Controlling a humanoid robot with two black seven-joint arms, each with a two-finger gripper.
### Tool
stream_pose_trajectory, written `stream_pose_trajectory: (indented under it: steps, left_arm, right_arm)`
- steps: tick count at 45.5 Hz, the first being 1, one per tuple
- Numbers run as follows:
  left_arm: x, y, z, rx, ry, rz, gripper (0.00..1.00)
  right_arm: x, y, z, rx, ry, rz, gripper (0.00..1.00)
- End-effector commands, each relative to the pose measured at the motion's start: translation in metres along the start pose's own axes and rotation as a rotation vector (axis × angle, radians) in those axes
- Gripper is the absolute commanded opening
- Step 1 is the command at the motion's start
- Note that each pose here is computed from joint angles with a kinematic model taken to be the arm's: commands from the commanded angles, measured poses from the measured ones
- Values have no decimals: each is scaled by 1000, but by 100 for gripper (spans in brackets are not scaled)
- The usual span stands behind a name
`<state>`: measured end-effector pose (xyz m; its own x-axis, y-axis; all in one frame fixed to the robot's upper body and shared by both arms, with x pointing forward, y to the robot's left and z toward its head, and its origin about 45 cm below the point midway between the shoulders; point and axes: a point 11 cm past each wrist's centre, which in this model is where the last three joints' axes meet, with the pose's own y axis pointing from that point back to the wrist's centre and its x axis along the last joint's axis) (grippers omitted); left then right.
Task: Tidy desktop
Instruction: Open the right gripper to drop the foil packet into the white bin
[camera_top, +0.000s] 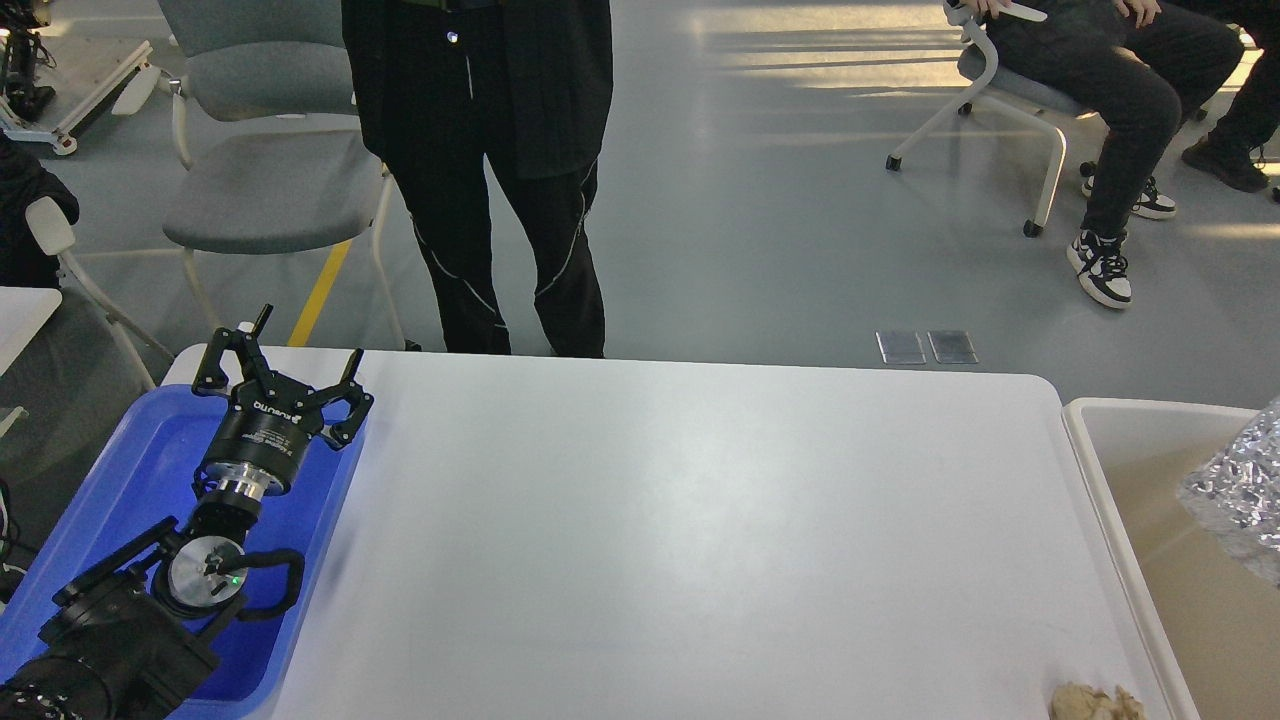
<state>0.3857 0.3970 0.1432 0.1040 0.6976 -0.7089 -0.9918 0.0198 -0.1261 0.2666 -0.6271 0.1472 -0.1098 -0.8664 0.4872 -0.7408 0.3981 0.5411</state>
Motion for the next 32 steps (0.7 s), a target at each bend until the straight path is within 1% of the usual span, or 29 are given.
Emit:
stream_pose_trajectory:
  steps: [1, 17, 23, 28, 32]
  left_arm:
    - [0, 0, 0, 0, 0, 0, 100]
    - [0, 0, 0, 0, 0, 0, 100]
    - [0, 0, 0, 0, 0, 0, 100]
    - [0, 0, 0, 0, 0, 0, 100]
    - [0, 0, 0, 0, 0, 0, 100]
  right_arm:
    - [-12, -2, 52, -83, -83, 89, 0]
    - [-51, -12, 75, -159, -187, 188, 0]
    - [-55, -12, 78, -169, -230, 238, 0]
    - [-67, -13, 79, -174, -255, 245, 0]
    - [-66, -13, 79, -175, -274, 273, 0]
